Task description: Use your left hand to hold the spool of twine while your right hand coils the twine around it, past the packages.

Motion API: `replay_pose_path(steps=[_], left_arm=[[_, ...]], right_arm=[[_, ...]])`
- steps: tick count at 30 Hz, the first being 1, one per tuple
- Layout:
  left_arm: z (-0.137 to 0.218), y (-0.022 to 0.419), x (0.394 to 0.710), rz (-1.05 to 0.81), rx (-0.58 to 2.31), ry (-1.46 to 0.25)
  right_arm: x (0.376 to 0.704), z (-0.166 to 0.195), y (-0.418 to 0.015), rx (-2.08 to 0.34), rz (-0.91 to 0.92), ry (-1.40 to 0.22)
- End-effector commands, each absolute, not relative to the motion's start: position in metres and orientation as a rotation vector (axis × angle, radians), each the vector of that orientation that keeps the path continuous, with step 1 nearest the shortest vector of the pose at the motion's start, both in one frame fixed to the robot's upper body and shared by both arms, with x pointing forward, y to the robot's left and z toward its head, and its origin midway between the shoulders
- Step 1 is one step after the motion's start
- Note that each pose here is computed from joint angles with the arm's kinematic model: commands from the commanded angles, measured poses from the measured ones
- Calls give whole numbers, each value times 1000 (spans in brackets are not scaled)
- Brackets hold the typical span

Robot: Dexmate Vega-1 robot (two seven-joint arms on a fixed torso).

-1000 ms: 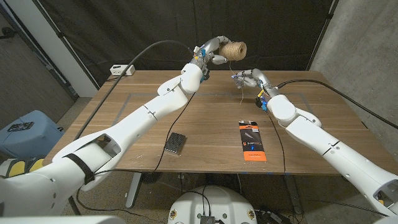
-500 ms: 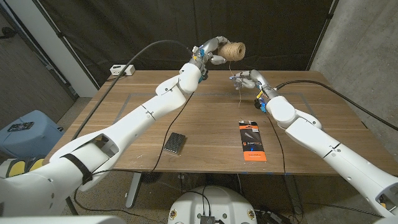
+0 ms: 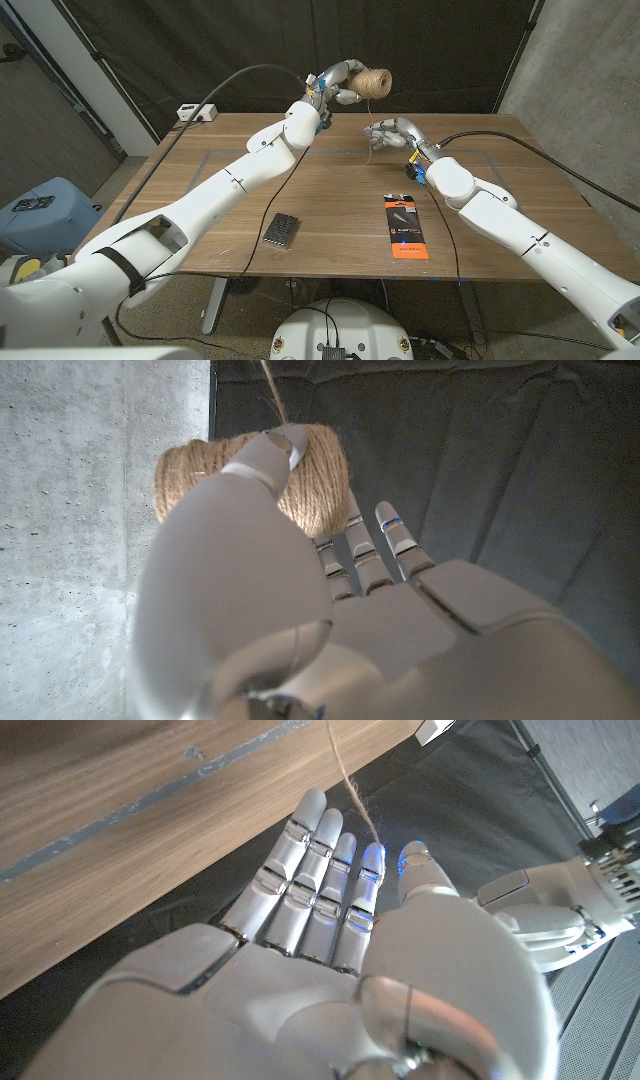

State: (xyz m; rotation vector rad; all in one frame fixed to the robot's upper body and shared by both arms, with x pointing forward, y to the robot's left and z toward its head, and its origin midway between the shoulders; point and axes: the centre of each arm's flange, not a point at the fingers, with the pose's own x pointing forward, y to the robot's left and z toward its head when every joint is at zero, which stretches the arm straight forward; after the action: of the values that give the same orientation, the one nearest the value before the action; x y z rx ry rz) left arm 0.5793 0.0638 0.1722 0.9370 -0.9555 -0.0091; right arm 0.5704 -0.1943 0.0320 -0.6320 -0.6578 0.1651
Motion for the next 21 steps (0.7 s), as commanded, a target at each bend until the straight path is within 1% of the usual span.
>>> replay_pose_path(steps=[1,14,21], left_arm=[[171,67,577,-11,935,-952],[170,71,575,9,941,-943],[172,72,577,7,941,-949]], right_arm=[[566,23,-191,-662,243,-628],[567,17,-191,-684,310,-599],[571,20,-201,-690,290,-589]])
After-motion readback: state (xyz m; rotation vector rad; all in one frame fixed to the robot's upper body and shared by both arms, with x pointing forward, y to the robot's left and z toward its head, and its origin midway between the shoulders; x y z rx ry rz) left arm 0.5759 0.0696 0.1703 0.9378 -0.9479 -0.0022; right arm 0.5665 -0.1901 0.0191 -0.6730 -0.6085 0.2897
